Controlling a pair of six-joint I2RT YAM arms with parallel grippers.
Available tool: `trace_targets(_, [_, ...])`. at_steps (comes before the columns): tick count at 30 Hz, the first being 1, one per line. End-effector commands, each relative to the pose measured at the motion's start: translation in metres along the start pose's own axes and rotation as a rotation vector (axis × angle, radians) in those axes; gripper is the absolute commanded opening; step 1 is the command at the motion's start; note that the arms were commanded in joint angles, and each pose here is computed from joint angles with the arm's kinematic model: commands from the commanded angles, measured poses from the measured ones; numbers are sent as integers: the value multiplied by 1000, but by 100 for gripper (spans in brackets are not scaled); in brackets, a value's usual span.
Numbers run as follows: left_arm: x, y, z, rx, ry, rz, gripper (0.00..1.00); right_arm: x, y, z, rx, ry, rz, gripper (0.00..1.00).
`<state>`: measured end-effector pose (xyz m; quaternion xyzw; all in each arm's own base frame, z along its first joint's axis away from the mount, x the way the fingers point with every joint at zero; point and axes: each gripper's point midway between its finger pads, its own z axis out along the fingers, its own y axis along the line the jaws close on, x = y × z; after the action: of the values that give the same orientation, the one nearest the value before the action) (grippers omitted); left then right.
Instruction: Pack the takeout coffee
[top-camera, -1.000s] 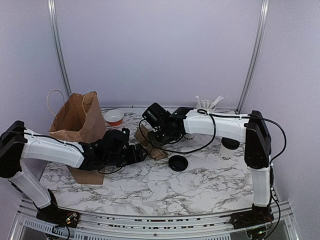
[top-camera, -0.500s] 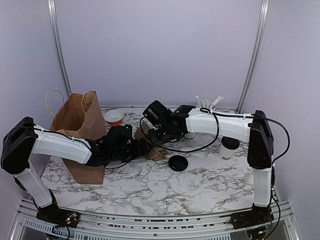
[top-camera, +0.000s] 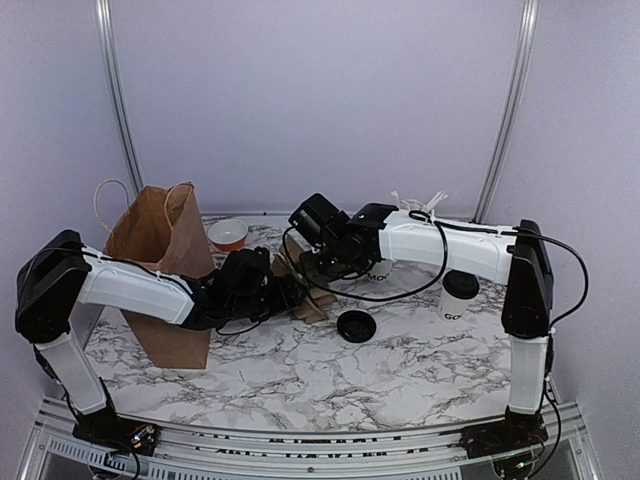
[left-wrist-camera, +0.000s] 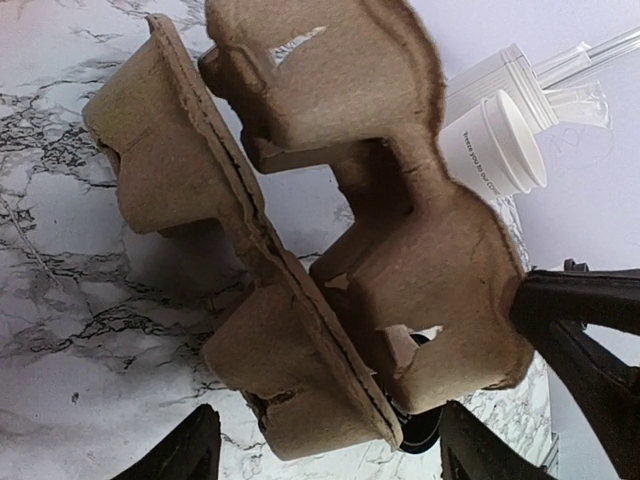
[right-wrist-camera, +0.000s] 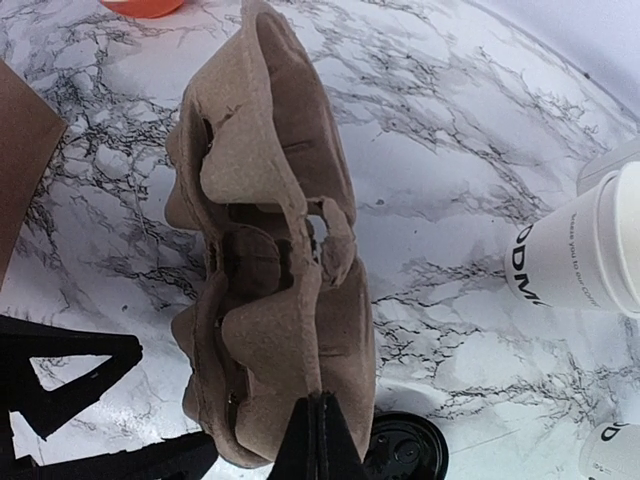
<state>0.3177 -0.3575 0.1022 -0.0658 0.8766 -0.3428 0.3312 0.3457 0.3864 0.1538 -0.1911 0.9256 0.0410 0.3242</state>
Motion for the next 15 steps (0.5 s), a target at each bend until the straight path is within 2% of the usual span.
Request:
trace_targets(1, [0, 12, -5, -22, -13, -5, 72, -30, -8, -33, -8, -84, 41, 0])
trace_targets(7, [8, 28, -11, -52, -6, -8, 67, -34, -10, -39, -7, -99, 45, 0])
trace_targets(15, [2, 20, -18, -29, -16, 6, 62, -28, 1, -33, -48, -74, 33, 0])
